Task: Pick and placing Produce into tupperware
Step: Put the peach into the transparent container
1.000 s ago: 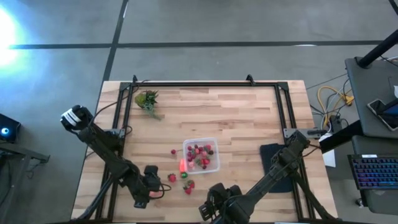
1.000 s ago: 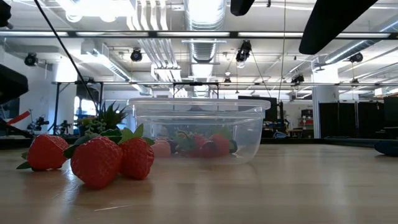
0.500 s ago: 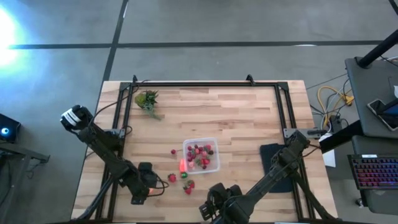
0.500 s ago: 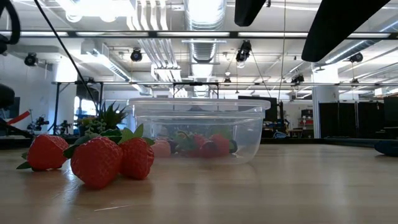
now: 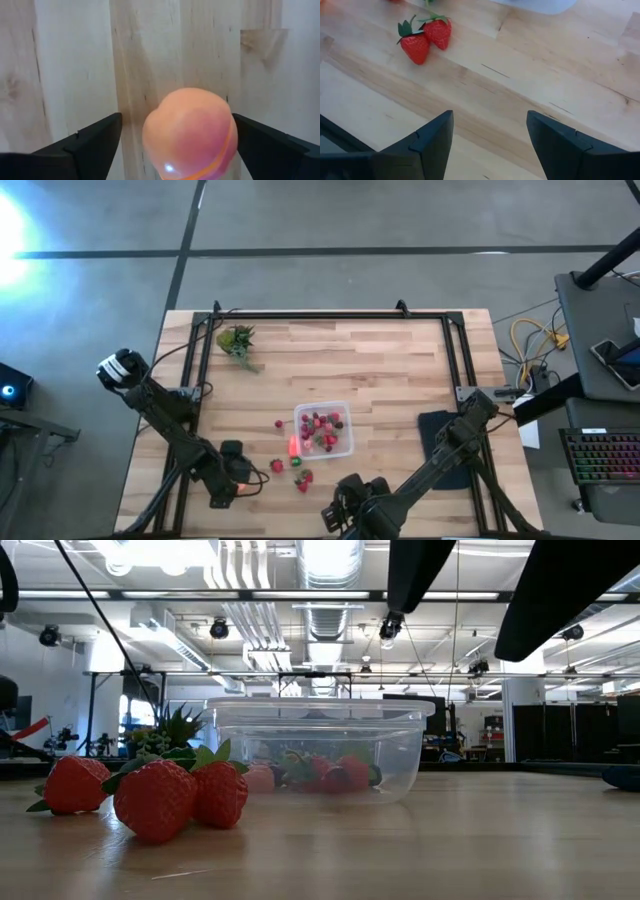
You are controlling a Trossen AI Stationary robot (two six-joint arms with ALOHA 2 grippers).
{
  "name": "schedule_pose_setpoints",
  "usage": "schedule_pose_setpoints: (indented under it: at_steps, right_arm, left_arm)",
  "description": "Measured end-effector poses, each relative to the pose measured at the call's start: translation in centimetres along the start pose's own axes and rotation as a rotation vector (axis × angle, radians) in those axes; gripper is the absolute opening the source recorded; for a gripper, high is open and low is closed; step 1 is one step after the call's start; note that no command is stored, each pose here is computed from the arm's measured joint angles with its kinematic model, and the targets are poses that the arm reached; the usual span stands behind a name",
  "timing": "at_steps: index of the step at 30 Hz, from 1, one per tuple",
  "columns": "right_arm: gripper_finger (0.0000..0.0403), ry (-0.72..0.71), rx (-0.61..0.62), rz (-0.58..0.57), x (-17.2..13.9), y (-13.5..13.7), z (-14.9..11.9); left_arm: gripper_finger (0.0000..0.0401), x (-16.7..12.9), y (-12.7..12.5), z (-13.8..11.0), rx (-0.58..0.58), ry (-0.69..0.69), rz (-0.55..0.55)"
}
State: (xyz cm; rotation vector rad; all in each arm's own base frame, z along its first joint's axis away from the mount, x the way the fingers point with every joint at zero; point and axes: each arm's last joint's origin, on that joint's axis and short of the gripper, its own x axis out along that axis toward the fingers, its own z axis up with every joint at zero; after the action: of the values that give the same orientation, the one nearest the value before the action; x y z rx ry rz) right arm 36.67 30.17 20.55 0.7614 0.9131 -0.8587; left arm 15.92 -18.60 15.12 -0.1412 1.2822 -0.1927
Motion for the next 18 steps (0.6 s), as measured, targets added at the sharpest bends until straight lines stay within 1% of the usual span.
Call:
schedule_pose_setpoints:
  at_steps: [9,14,18]
  right_arm:
    - [0.0245,0.001,0.001,0.001,0.0,0.0,0.0]
    - [0.0245,0.001,0.001,0.001,0.0,0.0,0.0]
    - [0.0245,0.001,0.011,0.001,0.0,0.0,0.0]
  left_arm:
    - [0.0295,0.0,0.1,0.0,0.002,-0.014,0.016]
    - [0.0278,-0.2,0.0,0.2,0.02,-0.026,0.018]
    - [0.027,-1.1,-0.6,1.3,0.061,-0.09,0.013]
